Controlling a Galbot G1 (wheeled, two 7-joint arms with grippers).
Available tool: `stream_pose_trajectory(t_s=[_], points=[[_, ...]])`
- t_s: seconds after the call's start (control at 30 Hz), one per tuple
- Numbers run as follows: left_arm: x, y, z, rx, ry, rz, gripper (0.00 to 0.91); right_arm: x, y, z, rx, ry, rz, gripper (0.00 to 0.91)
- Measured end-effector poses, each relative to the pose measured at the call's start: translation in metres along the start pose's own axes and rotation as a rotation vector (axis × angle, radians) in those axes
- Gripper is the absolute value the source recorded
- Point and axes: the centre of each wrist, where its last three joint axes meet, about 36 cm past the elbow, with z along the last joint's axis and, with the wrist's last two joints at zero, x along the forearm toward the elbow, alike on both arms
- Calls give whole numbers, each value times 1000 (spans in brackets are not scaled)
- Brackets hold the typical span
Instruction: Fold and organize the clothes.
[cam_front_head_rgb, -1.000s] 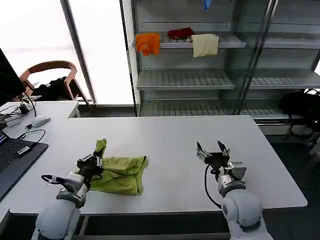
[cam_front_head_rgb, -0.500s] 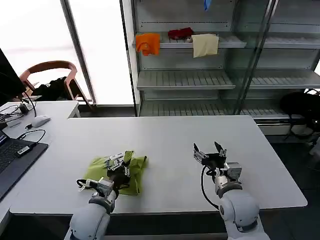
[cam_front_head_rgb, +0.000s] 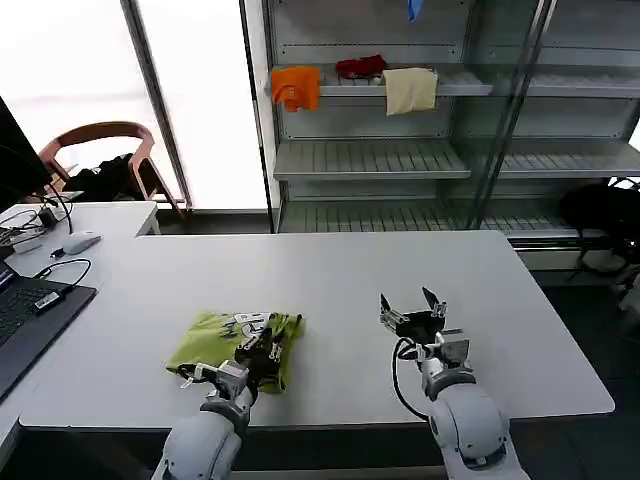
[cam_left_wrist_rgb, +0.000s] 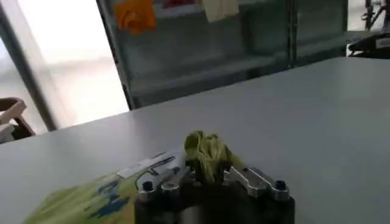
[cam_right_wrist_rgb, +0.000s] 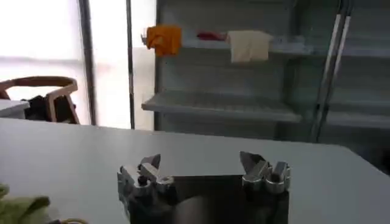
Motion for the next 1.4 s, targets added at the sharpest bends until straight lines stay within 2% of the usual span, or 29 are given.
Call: stream_pose_trajectory(t_s=[0.23, 0.5, 0.9, 1.4], points=[[15, 13, -19, 45, -63, -2, 907, 0, 2, 6, 46, 15, 20, 907], [31, 50, -33, 110, -117, -47, 907, 3, 5, 6, 70, 9, 16, 907], [43, 95, -25, 204, -115, -127, 907, 7, 4, 4, 85, -5, 13, 907], [41, 116, -6, 261, -67, -155, 907, 11, 2, 1, 89, -11, 3, 907]])
